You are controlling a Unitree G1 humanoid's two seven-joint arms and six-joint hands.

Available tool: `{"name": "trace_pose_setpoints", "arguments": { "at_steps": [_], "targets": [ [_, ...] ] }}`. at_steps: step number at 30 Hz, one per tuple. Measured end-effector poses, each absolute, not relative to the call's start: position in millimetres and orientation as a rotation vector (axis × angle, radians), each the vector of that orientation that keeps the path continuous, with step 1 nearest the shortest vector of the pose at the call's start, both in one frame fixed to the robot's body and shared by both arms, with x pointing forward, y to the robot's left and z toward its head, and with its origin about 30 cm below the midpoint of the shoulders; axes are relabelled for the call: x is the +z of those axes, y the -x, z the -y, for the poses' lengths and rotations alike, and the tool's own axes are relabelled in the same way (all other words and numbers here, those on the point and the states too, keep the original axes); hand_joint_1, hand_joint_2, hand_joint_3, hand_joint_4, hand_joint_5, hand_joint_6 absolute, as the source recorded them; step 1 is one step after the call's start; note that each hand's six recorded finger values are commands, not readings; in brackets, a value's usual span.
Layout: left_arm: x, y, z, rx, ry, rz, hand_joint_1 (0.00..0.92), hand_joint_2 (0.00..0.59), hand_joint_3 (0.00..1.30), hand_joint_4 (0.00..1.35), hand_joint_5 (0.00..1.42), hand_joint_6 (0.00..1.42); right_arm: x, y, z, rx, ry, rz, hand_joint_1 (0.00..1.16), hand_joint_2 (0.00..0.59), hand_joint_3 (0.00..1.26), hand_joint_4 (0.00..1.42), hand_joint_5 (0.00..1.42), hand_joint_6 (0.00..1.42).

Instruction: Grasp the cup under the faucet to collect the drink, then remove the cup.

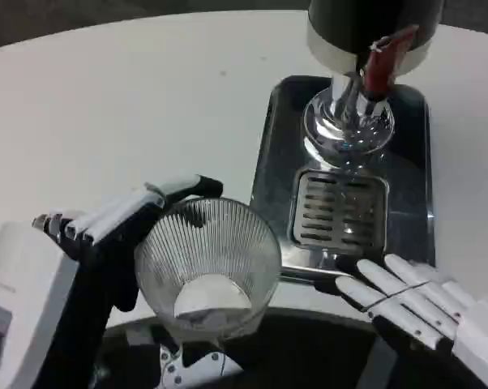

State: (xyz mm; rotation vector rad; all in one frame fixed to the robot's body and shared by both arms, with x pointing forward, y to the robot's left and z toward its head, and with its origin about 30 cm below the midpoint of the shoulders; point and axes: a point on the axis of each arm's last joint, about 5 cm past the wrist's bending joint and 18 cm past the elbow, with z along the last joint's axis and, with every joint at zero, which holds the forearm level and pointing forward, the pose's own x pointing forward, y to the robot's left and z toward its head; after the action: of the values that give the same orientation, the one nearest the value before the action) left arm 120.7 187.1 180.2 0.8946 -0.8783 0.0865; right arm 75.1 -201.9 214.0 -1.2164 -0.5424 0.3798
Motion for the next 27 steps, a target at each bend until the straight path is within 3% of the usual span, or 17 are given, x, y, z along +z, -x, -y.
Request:
{"name": "trace_pose_setpoints", "arguments": {
  "at_steps": [27],
  "targets": [
    [180.7, -123.6, -187.2, 0.082, -0.884, 0.882, 0.616, 0.017, 0.94, 1.10, 1.26, 1.42, 212.9, -73.4, 201.4, 0.374, 1.209, 0.513, 0.48, 0.395, 0.11, 0.03, 0.02, 0.06]
  ]
}}
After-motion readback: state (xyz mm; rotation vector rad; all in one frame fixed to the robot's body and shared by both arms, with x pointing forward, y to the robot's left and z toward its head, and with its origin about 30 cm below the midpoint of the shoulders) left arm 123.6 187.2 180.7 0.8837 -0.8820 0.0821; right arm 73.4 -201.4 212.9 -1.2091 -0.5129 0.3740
